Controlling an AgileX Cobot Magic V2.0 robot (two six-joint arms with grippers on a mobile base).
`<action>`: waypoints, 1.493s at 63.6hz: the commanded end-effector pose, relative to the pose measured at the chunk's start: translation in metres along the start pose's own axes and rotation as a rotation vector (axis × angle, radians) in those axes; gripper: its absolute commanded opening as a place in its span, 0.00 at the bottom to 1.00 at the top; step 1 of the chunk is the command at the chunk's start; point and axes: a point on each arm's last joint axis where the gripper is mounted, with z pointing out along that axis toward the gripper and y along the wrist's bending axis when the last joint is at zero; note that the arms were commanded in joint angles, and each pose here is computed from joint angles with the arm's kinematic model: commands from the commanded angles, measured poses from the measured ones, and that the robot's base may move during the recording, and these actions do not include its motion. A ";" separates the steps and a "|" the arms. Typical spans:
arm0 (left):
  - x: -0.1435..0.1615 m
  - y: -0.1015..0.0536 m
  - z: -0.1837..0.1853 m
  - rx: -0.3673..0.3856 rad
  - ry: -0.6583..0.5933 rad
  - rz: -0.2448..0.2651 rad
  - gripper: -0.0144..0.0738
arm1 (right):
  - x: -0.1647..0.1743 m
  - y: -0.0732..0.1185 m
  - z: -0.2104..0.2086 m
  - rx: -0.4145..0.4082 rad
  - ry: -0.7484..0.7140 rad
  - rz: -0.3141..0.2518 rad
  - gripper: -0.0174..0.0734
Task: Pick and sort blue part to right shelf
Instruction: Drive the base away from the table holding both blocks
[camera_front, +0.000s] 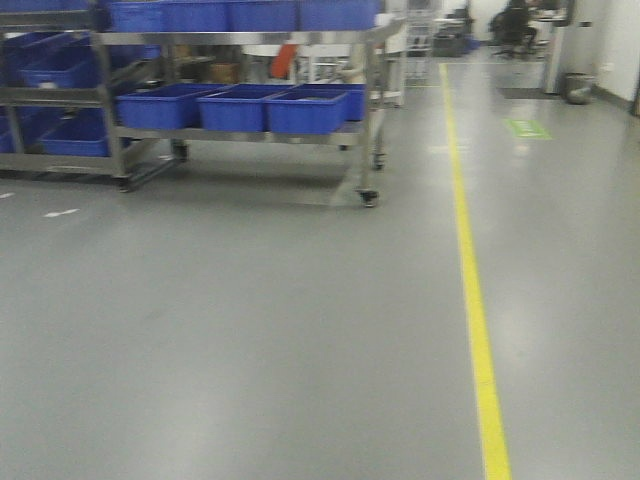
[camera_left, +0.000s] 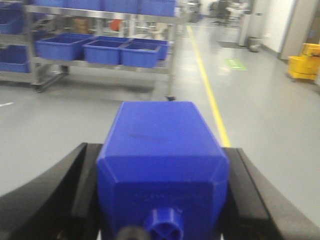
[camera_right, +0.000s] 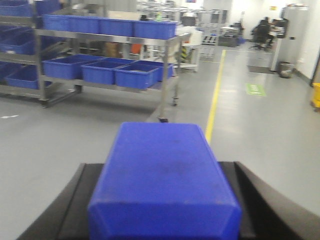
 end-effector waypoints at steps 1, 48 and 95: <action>-0.017 0.000 -0.002 -0.007 -0.107 -0.011 0.62 | -0.018 0.000 -0.001 0.009 -0.113 -0.018 0.67; -0.017 0.000 -0.002 -0.007 -0.107 -0.011 0.62 | -0.018 0.000 -0.001 0.009 -0.113 -0.018 0.67; -0.017 0.000 -0.002 -0.007 -0.107 -0.011 0.62 | -0.018 0.000 -0.001 0.009 -0.113 -0.018 0.67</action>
